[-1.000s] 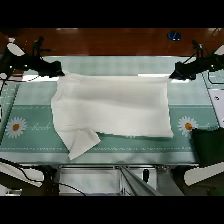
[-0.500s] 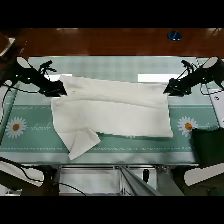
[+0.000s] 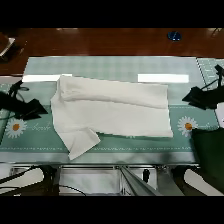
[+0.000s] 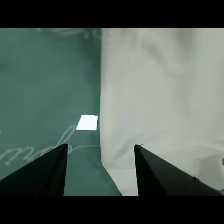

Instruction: Fold the shirts.

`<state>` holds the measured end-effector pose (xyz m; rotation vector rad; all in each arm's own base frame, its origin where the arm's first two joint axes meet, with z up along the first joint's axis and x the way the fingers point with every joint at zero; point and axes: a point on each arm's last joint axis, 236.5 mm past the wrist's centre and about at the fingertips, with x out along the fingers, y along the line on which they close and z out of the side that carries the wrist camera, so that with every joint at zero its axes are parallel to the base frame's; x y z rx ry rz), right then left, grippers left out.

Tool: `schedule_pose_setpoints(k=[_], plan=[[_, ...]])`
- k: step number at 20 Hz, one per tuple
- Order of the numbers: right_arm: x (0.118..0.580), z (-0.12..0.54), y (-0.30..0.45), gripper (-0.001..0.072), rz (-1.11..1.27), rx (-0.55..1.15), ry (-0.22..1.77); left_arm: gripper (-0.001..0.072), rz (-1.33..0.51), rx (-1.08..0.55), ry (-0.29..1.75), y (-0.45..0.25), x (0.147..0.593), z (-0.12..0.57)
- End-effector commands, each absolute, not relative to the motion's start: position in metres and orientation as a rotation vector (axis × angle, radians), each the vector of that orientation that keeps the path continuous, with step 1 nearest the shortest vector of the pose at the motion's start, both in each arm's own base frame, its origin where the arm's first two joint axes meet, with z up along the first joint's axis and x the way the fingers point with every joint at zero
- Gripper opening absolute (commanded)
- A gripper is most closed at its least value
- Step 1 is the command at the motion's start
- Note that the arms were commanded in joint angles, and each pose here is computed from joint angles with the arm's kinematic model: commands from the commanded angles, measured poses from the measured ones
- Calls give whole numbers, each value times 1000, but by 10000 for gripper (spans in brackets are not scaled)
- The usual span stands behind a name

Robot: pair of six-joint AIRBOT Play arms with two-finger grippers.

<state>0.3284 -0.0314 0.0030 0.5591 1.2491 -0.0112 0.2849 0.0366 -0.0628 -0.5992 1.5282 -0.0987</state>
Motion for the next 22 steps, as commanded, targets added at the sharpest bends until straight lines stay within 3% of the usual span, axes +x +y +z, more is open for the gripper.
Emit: schedule_pose_setpoints(k=[1,4,8,16,17,18,19,22], plan=[[296,-8,0,413,12,688,1088,511,-79,-897,1395,22,248,-70],[275,-20,25,413,63,753,1093,510,-74,-979,1408,7,229,-83],[271,-21,31,413,77,774,1103,509,-105,-947,1469,-19,214,-105],[270,-25,1,413,-30,774,1089,483,-253,-750,1568,-84,209,-129],[259,-33,-18,413,-105,762,1122,295,-265,-738,1574,-87,208,-129],[243,-42,-36,412,-173,750,1168,61,-269,-739,1577,-88,207,-128],[223,-50,-49,413,-226,731,1232,17,-273,-738,1579,-88,206,-127],[174,-70,-48,413,-296,755,1416,17,-276,-736,1571,-88,210,-125]])
